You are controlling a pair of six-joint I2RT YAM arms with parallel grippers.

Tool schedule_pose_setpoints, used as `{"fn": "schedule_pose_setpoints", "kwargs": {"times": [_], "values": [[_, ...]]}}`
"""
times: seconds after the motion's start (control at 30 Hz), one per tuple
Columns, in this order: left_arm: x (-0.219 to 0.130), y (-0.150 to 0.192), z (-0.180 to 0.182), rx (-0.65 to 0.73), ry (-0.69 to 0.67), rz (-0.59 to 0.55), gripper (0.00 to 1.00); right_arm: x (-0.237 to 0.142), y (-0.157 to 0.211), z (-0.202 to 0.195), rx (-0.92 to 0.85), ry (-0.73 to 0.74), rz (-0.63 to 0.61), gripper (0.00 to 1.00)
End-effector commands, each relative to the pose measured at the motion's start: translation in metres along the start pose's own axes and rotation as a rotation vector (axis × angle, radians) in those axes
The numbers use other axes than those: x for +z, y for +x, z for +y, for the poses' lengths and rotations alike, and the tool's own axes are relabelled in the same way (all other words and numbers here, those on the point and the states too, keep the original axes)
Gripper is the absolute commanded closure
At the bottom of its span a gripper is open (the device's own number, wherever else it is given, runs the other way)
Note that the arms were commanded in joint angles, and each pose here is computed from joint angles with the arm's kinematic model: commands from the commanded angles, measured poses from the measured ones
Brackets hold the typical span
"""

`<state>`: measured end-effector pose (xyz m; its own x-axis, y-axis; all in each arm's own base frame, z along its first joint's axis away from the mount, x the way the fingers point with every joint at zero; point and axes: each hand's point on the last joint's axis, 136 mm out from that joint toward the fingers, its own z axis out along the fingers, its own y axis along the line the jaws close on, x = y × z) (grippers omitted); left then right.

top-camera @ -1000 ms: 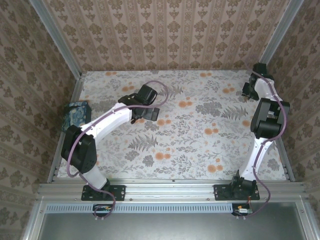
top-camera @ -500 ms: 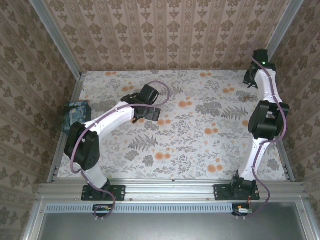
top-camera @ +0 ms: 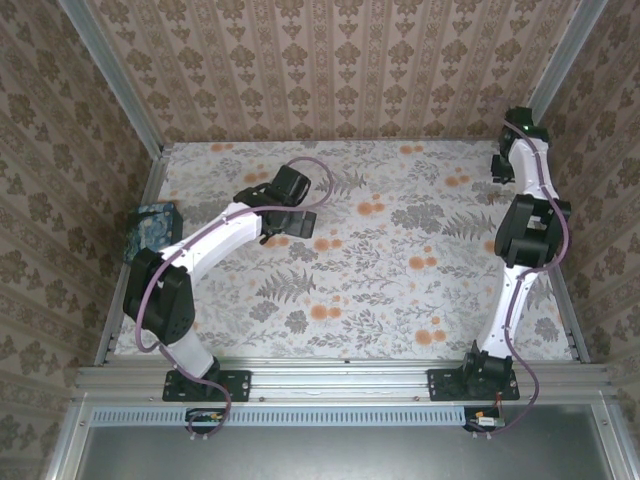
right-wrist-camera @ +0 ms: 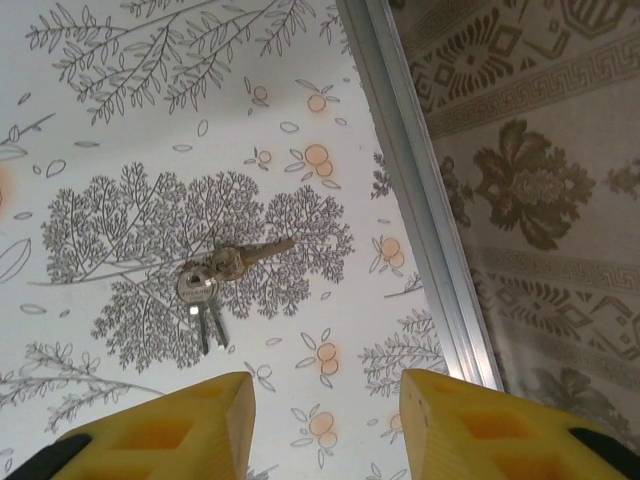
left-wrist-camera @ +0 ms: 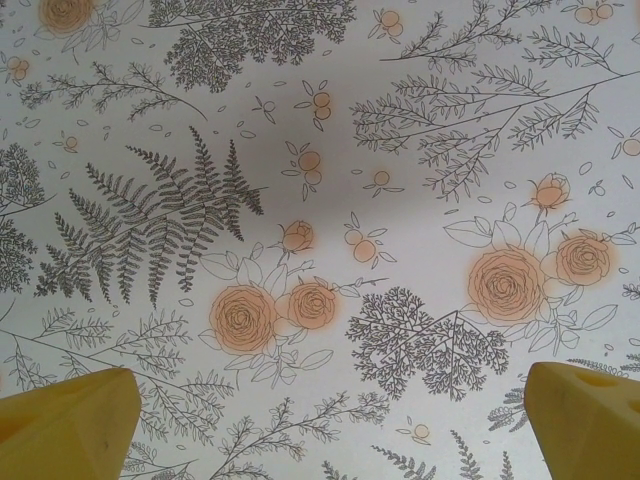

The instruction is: Unlock a padlock with a key

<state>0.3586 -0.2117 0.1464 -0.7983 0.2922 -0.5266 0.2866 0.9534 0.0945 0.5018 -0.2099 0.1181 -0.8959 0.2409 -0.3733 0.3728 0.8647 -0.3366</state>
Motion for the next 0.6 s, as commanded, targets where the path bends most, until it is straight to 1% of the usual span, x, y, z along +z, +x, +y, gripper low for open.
{"fn": "schedule_pose_setpoints", "kwargs": {"times": [0.0,0.1,0.2,0.23,0.37,0.43,0.5,0.57], "values": [[0.002,0.0,0.001,0.02,-0.001,0.013,0.0,0.005,0.001,0.0,-0.085,0.047,0.036,0.59],[0.003,-0.002,0.004,0.027,-0.006,0.017,0.0,0.0,-0.004,0.012,-0.072,-0.021,0.032,0.6],[0.006,-0.005,0.006,0.03,-0.013,0.024,0.0,-0.01,-0.007,0.03,-0.003,-0.166,0.056,0.6],[0.007,-0.005,0.006,0.03,-0.015,0.025,0.0,-0.013,-0.007,0.033,0.007,-0.191,0.065,0.59],[0.009,-0.008,0.008,0.034,-0.025,0.026,0.0,-0.008,0.007,0.036,0.022,-0.214,0.151,0.56],[0.01,-0.008,0.011,0.034,-0.033,0.027,0.0,0.001,0.013,0.036,0.021,-0.205,0.174,0.57],[0.012,-0.009,0.012,0.03,-0.035,0.026,0.0,0.003,0.011,0.038,0.025,-0.205,0.163,0.6],[0.015,-0.009,0.013,0.028,-0.037,0.03,0.0,-0.005,0.004,0.052,0.03,-0.26,0.118,0.61]]}}
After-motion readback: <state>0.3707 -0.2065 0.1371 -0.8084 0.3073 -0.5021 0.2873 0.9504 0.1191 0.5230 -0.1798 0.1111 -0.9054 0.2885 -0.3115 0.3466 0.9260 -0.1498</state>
